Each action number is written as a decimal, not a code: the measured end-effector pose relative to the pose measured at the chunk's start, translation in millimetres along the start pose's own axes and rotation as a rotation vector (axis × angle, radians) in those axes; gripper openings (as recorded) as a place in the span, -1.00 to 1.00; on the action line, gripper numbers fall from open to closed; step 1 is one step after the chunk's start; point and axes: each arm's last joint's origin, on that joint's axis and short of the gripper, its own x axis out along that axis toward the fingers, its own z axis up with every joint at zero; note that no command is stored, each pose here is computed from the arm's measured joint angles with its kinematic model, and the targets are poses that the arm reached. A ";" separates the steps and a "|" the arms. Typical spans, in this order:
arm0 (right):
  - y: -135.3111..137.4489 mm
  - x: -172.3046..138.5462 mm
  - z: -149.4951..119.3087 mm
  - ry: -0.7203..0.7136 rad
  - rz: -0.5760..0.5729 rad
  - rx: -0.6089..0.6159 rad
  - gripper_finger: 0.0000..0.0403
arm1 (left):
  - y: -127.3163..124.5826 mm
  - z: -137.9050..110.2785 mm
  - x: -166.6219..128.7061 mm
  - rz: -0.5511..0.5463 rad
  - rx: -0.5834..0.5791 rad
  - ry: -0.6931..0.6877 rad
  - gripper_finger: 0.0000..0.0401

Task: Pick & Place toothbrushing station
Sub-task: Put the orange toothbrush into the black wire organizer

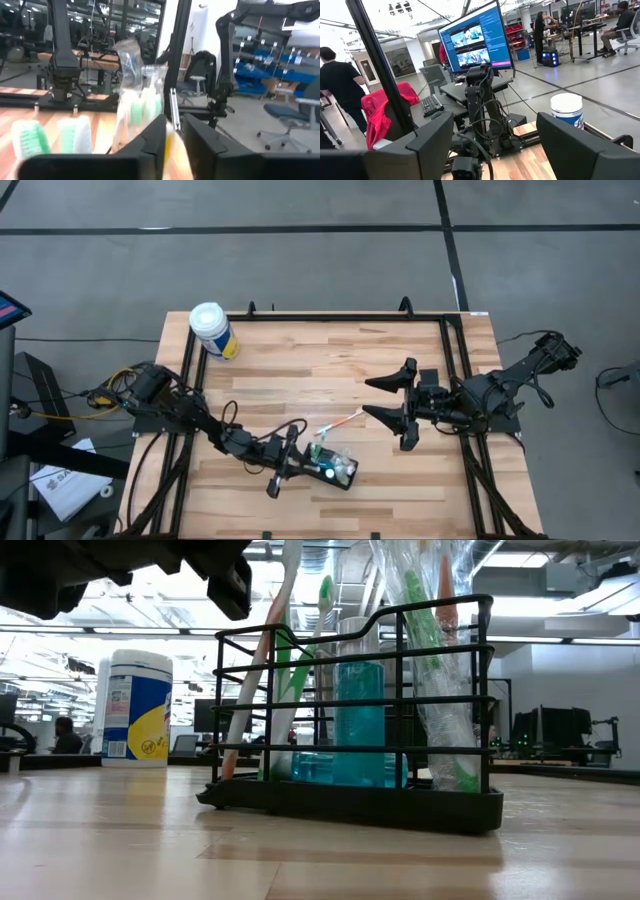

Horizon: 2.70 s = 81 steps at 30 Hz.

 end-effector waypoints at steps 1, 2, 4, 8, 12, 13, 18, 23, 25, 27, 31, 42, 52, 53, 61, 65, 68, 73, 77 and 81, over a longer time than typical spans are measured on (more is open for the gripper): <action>0.0 0.0 0.0 0.000 0.000 0.000 0.37 | 0.4 1.2 0.4 0.001 -0.011 -0.008 -0.65; 0.0 0.0 0.0 0.000 0.000 0.000 0.37 | 0.6 2.6 0.5 0.002 -0.025 -0.011 -0.58; 0.1 0.0 0.4 -0.003 0.001 0.002 0.37 | -0.4 10.5 -0.2 -0.007 -0.056 -0.035 -0.44; 0.1 0.0 0.7 -0.005 0.001 0.006 0.37 | -4.2 40.6 -4.3 -0.030 -0.092 -0.129 -0.17; 0.2 0.3 3.5 -0.029 0.004 0.025 0.37 | -3.9 87.6 -16.0 -0.018 -0.064 -0.222 -0.03; 0.0 0.5 4.8 -0.039 0.004 0.033 0.37 | 0.1 98.0 -17.0 0.028 -0.080 -0.181 -0.02; -1.6 2.0 12.0 -0.099 0.002 0.048 0.37 | 36.1 140.2 -26.9 0.242 -0.079 0.179 -0.09; -6.8 2.3 18.9 -0.138 -0.013 0.038 0.37 | 80.9 184.3 -34.4 0.261 -0.133 0.251 -0.19; -9.5 3.1 20.7 -0.145 -0.023 0.039 0.37 | 101.0 190.7 -36.7 0.286 -0.203 0.310 -0.21; -11.1 3.2 20.5 -0.137 -0.030 0.030 0.37 | 119.2 188.9 -35.7 0.319 -0.234 0.371 -0.20; -16.9 6.4 20.2 -0.128 -0.057 0.019 0.37 | 146.5 170.6 -21.6 0.329 -0.290 0.467 -0.19; -34.8 1.9 34.1 -0.162 -0.092 -0.023 0.37 | 189.7 124.9 47.2 0.301 -0.399 0.641 -0.19; -46.3 -11.5 50.4 -0.211 -0.092 -0.011 0.37 | 222.1 86.3 60.5 0.309 -0.460 0.765 -0.19; -47.5 -11.3 50.6 -0.211 -0.099 -0.018 0.37 | 223.6 82.2 61.8 0.306 -0.459 0.775 -0.19; -56.3 -6.2 52.2 -0.223 -0.141 -0.002 0.37 | 231.9 54.9 66.2 0.318 -0.479 0.832 -0.19; -59.3 -4.7 52.3 -0.222 -0.152 -0.005 0.37 | 234.8 43.6 67.6 0.303 -0.471 0.863 -0.19; -60.3 -4.1 52.2 -0.220 -0.157 -0.008 0.37 | 236.3 34.8 72.6 0.267 -0.492 0.884 -0.19; -60.6 -4.0 52.2 -0.220 -0.158 -0.003 0.37 | 230.7 14.6 81.6 0.236 -0.488 0.960 -0.19; -60.7 -3.8 51.2 -0.212 -0.157 0.012 0.37 | 222.3 -3.5 81.1 0.204 -0.458 1.067 -0.19; -60.7 -3.9 51.2 -0.212 -0.158 0.012 0.37 | 217.5 -15.4 80.3 0.184 -0.441 1.119 -0.19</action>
